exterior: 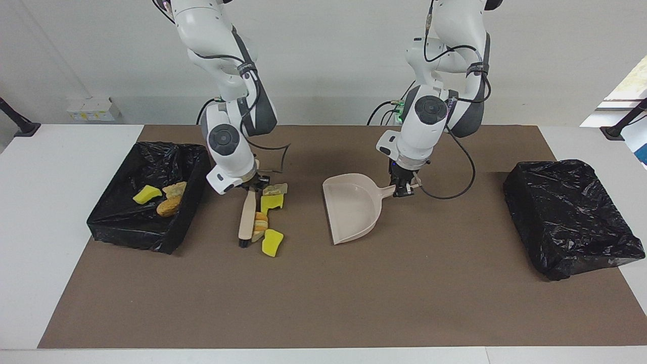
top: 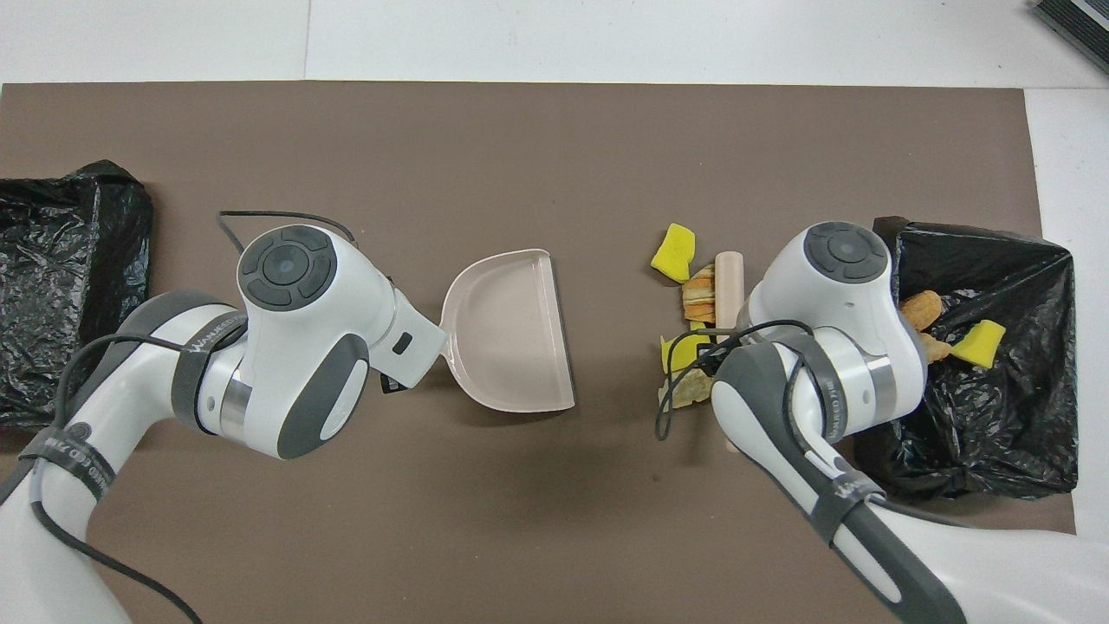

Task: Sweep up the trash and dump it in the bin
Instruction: 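Sweep the bread and sponges into the dustpan with the right gripper's brush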

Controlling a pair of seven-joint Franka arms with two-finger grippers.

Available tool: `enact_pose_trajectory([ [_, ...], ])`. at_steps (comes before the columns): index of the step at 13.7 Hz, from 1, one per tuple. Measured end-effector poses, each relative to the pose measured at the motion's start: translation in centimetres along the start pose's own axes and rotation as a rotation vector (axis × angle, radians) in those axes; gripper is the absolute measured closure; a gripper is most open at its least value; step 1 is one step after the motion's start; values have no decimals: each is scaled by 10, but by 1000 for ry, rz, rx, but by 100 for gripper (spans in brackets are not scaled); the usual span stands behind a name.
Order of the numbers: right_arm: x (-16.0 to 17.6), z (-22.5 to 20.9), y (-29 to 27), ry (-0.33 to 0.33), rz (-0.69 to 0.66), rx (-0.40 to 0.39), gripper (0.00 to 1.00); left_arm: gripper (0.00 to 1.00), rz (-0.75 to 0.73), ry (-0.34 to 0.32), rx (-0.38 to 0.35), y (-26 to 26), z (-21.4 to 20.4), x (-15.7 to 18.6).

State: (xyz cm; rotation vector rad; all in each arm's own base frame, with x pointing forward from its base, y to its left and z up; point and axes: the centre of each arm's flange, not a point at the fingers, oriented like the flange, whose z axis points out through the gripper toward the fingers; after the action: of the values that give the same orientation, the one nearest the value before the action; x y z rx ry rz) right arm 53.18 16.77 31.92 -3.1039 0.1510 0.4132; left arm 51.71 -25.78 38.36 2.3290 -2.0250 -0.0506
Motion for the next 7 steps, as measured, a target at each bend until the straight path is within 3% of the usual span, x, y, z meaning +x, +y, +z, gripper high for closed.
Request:
enact_pose_trajectory([
  [7,-29,-5,-102,21,-47,157,74,68,-17,-5,-4,6,1,-4],
])
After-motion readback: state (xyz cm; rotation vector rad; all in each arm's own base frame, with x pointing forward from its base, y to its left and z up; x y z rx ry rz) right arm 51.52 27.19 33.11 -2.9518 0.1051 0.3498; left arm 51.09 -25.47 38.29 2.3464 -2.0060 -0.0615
